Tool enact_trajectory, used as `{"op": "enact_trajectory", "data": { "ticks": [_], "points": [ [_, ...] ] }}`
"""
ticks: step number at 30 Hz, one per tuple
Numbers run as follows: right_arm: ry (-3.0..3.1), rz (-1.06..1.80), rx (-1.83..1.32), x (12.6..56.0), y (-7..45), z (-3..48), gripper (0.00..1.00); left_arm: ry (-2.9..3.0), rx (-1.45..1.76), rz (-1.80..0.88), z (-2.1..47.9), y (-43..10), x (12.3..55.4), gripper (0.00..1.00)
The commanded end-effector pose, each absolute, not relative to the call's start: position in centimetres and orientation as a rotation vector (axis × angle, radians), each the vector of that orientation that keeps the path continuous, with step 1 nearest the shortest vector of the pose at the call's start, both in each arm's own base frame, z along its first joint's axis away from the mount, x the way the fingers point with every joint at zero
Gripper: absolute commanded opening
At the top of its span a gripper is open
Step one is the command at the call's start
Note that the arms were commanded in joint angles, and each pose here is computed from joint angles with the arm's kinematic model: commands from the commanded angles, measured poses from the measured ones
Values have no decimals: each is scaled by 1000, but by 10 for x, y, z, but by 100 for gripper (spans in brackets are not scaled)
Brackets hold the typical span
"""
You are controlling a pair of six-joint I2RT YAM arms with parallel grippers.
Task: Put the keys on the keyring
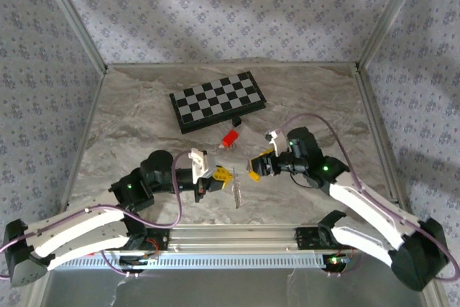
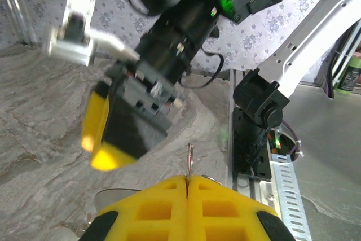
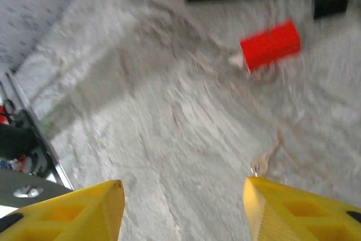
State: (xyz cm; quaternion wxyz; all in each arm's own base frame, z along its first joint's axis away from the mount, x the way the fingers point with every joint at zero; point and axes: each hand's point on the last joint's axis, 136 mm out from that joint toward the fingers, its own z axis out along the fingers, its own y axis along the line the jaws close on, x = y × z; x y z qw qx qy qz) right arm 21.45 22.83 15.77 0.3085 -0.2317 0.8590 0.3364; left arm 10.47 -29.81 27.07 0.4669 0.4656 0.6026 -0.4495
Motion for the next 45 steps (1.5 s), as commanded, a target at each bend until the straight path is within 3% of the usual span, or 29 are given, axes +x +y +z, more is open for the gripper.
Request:
{"op": "enact_trajectory", "data": {
  "ticks": [1,14,28,45],
  "points": [
    [2433,834,-560,221,224,124,56,1432,1074,-1120,287,-293,110,0],
    [2680,674,-678,241,245,55,41,1471,1040,-1132,279,-288,125,0],
    [2734,538,-721,243,245,36,36,1467,1022,-1138,278,-283,130,0],
    [2748,530,-732,244,249,31,19,1459,1008,-1133,280,-280,130,0]
  ]
}}
